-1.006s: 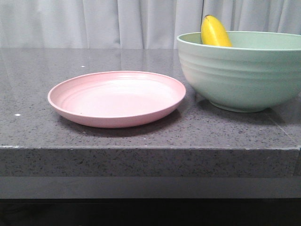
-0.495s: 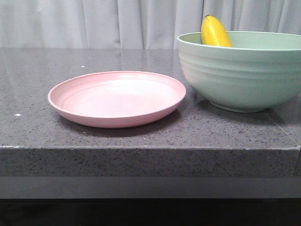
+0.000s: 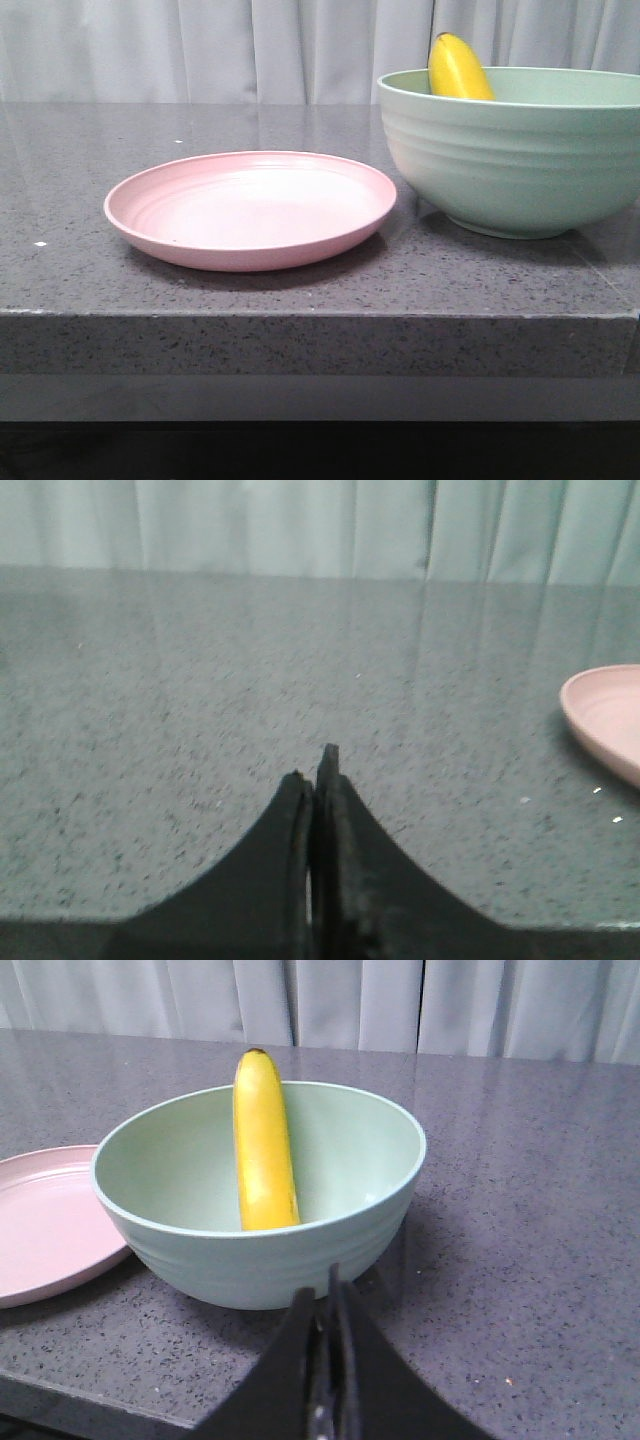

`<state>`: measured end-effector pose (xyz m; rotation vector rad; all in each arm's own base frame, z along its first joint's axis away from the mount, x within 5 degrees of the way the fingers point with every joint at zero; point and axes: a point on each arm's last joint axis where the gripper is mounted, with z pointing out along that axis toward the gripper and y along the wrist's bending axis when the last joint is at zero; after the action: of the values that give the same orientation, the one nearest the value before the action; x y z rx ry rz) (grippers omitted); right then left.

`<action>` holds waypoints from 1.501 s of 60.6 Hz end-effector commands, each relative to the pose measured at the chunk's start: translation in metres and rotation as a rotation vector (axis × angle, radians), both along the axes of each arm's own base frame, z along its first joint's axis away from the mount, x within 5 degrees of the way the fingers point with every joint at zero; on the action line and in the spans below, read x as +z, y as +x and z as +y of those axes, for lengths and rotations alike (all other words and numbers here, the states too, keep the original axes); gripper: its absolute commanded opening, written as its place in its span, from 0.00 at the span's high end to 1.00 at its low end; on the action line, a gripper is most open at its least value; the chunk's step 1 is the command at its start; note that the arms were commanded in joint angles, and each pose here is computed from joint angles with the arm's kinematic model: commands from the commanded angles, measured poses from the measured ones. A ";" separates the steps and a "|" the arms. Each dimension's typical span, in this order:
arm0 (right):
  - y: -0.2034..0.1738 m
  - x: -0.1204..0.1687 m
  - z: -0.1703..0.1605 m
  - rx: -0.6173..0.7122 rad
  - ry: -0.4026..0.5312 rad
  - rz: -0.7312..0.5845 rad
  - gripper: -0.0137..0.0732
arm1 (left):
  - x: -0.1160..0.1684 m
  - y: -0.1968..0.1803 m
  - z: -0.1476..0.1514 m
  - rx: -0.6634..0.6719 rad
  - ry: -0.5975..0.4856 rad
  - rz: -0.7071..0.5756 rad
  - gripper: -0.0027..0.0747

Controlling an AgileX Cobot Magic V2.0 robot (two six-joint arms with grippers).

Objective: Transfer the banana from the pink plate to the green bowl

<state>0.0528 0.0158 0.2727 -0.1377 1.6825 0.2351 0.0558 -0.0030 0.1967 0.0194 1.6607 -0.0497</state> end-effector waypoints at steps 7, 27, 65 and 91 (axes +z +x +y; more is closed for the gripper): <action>0.000 0.015 -0.001 -0.017 0.016 -0.089 0.91 | 0.007 -0.001 0.003 0.043 -0.031 -0.108 0.99; 0.000 0.015 -0.001 -0.017 0.016 -0.089 0.91 | 0.007 -0.001 0.002 0.041 -0.029 -0.106 0.99; 0.000 0.015 -0.001 -0.018 0.014 -0.091 0.91 | 0.007 -0.001 0.002 0.041 -0.029 -0.106 0.99; 0.002 -0.062 -0.013 -0.197 0.117 -0.142 0.91 | 0.007 -0.001 0.002 0.041 -0.029 -0.106 0.99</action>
<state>0.0556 0.0074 0.2103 0.0413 1.6534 0.1995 0.0561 -0.0014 0.1957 -0.0179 1.6568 -0.0376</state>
